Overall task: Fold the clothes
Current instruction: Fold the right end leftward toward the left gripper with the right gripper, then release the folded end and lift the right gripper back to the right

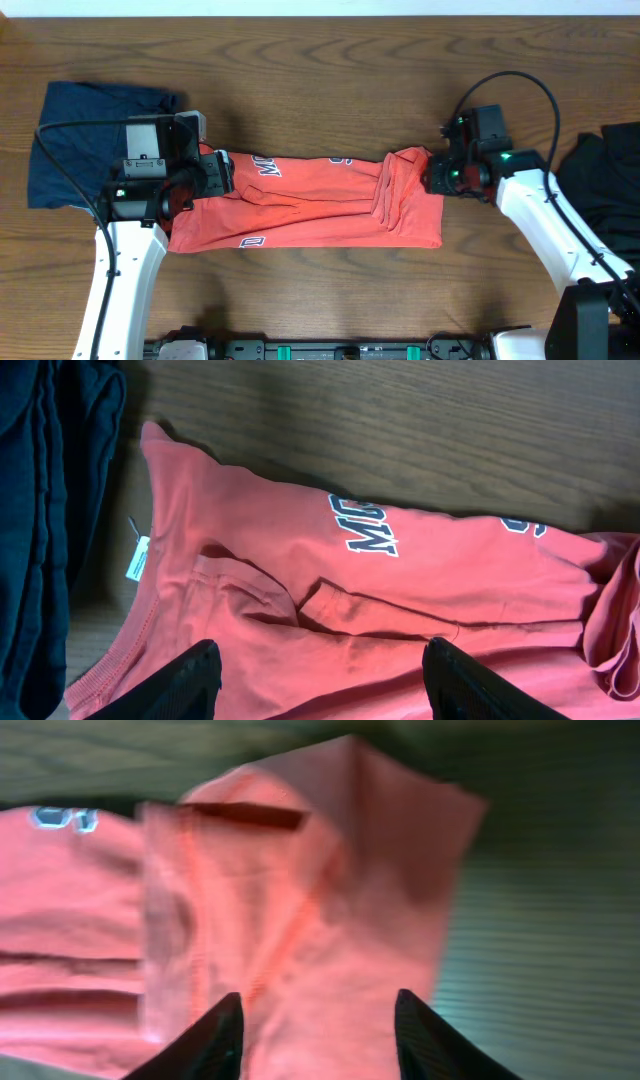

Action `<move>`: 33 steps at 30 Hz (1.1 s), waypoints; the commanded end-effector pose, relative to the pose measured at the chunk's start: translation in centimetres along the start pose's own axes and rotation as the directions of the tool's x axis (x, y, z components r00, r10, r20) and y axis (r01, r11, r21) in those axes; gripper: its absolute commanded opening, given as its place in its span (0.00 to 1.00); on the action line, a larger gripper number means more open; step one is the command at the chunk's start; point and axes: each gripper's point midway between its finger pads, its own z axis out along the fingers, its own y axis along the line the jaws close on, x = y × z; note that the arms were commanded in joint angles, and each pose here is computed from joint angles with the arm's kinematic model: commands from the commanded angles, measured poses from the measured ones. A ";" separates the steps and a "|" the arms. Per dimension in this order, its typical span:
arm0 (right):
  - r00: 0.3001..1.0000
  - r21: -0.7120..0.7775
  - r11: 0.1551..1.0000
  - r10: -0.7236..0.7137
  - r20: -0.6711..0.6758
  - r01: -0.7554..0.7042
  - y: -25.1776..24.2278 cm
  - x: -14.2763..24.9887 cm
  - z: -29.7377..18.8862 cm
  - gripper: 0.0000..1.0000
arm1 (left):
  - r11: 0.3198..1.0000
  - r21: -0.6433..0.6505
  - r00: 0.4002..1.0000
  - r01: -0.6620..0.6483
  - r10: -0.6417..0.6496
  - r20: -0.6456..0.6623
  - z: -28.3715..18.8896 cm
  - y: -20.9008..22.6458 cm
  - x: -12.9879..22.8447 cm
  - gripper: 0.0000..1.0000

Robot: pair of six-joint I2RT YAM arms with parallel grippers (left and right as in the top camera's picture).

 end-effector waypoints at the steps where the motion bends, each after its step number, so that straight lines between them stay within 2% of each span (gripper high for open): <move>1: 0.999 -0.078 0.996 -0.036 -0.008 0.035 0.8 -0.3 -0.3 0.61 | 1.000 0.000 1.000 0.002 -0.002 0.014 -0.5 0.1 -0.4 0.66; 3: 0.993 -0.200 0.974 -0.116 -0.034 0.107 3.1 0.5 -0.3 0.68 | 1.000 -0.001 1.000 0.002 -0.002 0.012 -0.5 0.1 -0.4 0.66; 5: 0.988 -0.227 0.965 -0.147 -0.056 0.131 4.2 1.3 -0.1 0.68 | 1.000 -0.001 1.000 0.002 -0.002 0.012 -0.5 0.1 -0.3 0.66; 7: 0.982 -0.177 0.971 -0.173 -0.071 0.159 4.5 2.0 0.5 0.66 | 1.000 0.000 1.000 0.002 -0.002 0.012 -0.5 0.1 -0.3 0.66; 12: 0.991 0.079 0.989 -0.122 -0.062 0.127 3.7 2.6 1.9 0.70 | 1.000 -0.001 1.000 0.002 -0.002 0.012 -0.5 0.1 -0.3 0.66; 18: 0.983 0.141 0.977 -0.141 -0.119 0.157 4.8 4.6 5.0 0.76 | 1.000 -0.001 1.000 0.002 -0.002 0.009 -0.5 0.1 -0.3 0.66; 21: 0.978 0.126 0.975 -0.170 -0.122 0.185 5.8 4.9 6.2 0.75 | 1.000 -0.001 1.000 0.002 -0.002 0.009 -0.5 0.1 -0.3 0.66; 22: 0.977 0.121 0.974 -0.179 -0.119 0.193 6.1 4.9 6.4 0.69 | 1.000 -0.001 1.000 0.002 -0.002 0.009 -0.5 0.1 -0.3 0.66; 24: 0.975 0.120 0.971 -0.191 -0.117 0.204 6.4 5.0 6.4 0.35 | 1.000 -0.001 1.000 0.003 -0.003 0.009 -0.5 0.1 -0.3 0.66; 25: 0.975 0.120 0.971 -0.191 -0.116 0.205 6.4 5.0 6.3 0.23 | 1.000 -0.001 1.000 0.003 -0.003 0.009 -0.5 0.1 -0.3 0.66; 26: 0.975 0.124 0.971 -0.191 -0.115 0.205 6.4 5.0 6.2 0.17 | 1.000 -0.001 1.000 0.003 -0.003 0.007 -0.5 0.1 -0.2 0.66; 30: 0.977 0.163 0.965 -0.190 -0.099 0.204 5.6 4.6 4.9 0.12 | 1.000 -0.002 1.000 0.003 -0.003 0.006 -0.5 0.1 -0.2 0.66; 33: 0.968 0.143 0.959 -0.235 -0.090 0.246 5.9 4.5 3.7 0.01 | 1.000 -0.001 1.000 0.003 -0.003 0.006 -0.5 0.1 -0.2 0.66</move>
